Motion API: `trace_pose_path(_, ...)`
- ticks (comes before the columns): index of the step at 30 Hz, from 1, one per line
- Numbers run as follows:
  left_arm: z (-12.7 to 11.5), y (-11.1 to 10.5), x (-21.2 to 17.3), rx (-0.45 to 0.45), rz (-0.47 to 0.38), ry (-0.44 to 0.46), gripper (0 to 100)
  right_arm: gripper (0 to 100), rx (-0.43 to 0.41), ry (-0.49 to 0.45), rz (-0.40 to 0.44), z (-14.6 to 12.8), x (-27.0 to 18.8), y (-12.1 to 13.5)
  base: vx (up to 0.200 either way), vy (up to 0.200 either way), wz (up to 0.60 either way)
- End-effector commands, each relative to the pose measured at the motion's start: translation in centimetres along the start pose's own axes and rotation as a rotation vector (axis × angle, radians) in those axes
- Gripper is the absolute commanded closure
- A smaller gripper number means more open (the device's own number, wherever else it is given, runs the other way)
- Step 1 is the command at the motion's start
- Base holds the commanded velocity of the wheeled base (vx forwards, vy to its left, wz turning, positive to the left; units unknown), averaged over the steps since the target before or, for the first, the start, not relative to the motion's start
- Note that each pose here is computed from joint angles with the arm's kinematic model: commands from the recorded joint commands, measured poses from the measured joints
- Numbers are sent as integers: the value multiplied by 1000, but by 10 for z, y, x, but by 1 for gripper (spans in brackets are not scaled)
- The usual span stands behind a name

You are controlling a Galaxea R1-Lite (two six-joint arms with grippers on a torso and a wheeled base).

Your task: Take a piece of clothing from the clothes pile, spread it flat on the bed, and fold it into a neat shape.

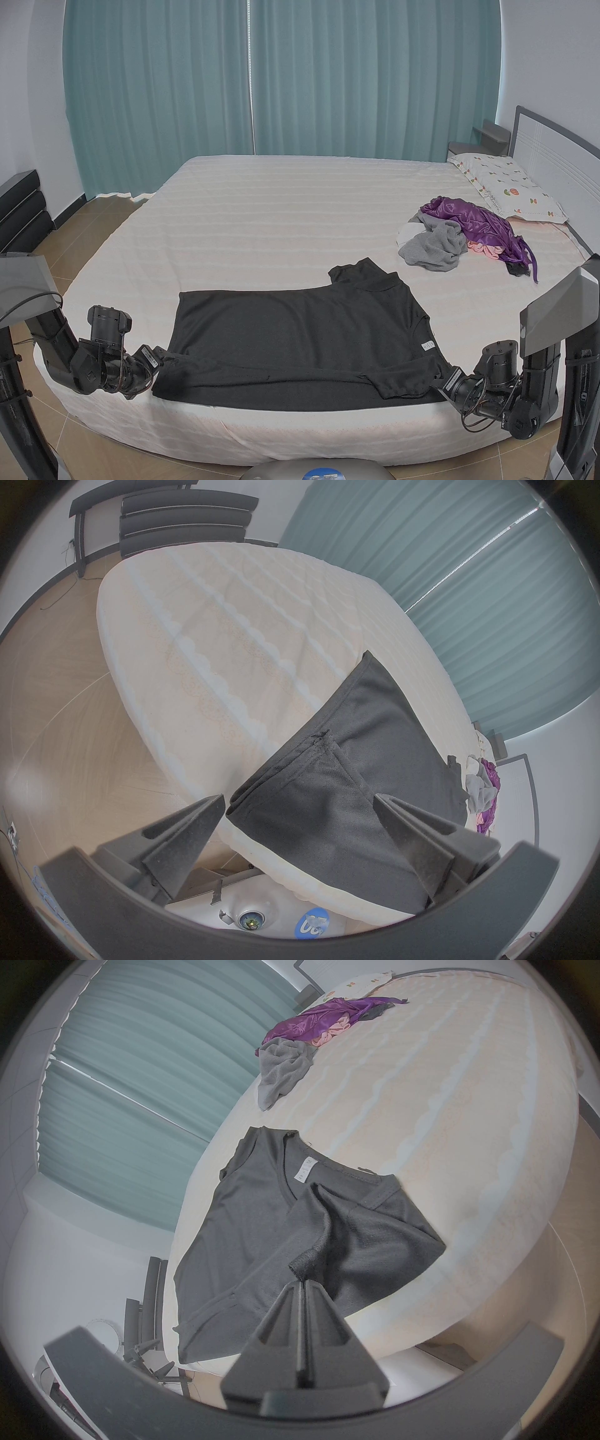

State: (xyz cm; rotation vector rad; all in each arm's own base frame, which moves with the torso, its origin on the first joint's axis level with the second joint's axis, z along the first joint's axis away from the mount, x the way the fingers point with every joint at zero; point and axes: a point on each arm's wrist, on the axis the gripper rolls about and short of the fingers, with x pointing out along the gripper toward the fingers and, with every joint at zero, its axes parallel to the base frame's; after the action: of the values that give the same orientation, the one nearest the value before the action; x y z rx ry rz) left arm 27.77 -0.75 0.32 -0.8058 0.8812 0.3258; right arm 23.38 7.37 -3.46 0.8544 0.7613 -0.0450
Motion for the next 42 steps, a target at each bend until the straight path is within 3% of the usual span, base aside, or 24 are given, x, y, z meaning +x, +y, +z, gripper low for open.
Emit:
trace_pose_path(1, 0, 0, 0, 0, 1, 1, 0, 100, 0, -17, 39, 5, -6, 7, 0, 0, 0)
trace_pose_path(6, 0, 0, 1, -1, 3, 2, 0, 100, 2, -42, 77, 12, -11, 16, 0, 0, 0)
trace_pose_path(14, 0, 1, 1, -2, 4, 0, 0, 100, 14, -7, 96, 13, -35, 19, 0, 0, 0)
trace_pose_path(23, 1, 1, 1, -3, 5, 0, 0, 100, 26, 67, -10, 3, -26, -6, 0, 0, 0)
trace_pose_path(27, 0, 1, 1, -3, 6, 1, 0, 100, -9, 89, -46, 0, -23, -13, 0, 0, 0)
trace_pose_path(28, 0, 1, 1, -3, 6, 1, 0, 0, -21, 91, -57, -1, -20, -16, 0, 0, 0)
trace_pose_path(42, 2, -1, -2, -4, -8, -9, 0, 0, -40, -40, 92, 25, -7, 5, 0, 0, 0)
